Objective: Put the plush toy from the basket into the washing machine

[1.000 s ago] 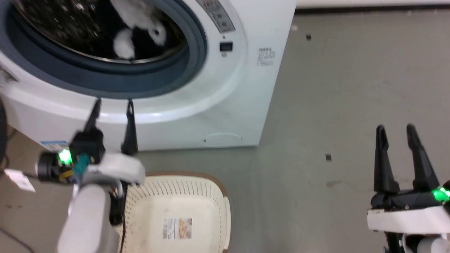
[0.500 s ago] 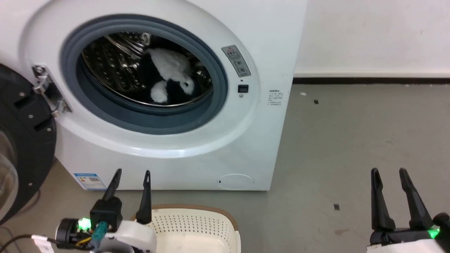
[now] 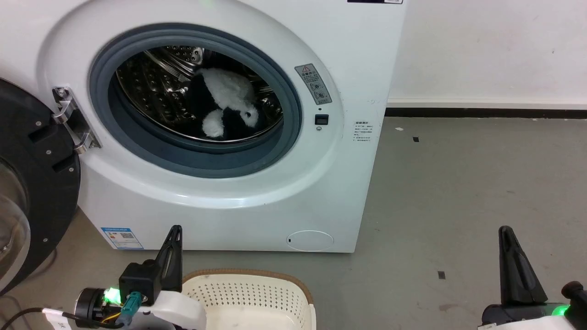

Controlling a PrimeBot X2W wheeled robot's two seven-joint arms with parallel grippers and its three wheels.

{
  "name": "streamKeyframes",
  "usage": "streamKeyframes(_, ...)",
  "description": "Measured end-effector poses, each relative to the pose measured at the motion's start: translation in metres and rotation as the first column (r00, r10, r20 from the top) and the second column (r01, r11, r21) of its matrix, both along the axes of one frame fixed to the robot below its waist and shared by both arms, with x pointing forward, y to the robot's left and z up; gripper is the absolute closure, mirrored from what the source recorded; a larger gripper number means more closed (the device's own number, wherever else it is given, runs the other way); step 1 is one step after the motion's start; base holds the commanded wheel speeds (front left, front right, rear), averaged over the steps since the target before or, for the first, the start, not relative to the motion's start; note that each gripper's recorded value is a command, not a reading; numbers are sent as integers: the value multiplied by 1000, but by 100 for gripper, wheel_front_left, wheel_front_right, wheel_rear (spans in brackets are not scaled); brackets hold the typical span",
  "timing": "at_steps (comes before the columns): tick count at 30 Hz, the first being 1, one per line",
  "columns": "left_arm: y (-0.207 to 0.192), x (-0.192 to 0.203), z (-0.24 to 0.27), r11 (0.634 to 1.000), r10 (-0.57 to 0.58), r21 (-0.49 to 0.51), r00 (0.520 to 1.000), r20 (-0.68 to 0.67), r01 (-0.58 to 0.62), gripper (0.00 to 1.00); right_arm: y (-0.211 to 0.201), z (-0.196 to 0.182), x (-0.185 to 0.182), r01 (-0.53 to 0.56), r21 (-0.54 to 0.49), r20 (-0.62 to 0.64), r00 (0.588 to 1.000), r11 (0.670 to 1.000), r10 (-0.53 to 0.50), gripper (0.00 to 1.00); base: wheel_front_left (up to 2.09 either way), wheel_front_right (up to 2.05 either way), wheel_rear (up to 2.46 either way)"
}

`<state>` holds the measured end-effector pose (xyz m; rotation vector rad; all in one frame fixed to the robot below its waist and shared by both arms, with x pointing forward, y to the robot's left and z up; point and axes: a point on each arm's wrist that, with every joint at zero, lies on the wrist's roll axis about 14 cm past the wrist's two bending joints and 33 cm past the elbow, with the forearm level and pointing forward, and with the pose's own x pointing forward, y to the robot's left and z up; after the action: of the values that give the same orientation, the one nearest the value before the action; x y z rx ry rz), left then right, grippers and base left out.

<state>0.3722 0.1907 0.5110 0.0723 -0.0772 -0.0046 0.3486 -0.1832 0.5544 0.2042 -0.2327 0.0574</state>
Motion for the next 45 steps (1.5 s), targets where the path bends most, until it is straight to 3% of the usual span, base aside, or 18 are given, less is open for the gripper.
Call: streamKeyframes(45,-6,4,10,1000,1,-10,1000,-15,-1,100,10,-13,7,-34,-96,-91,995,995,25,100,0,0,0)
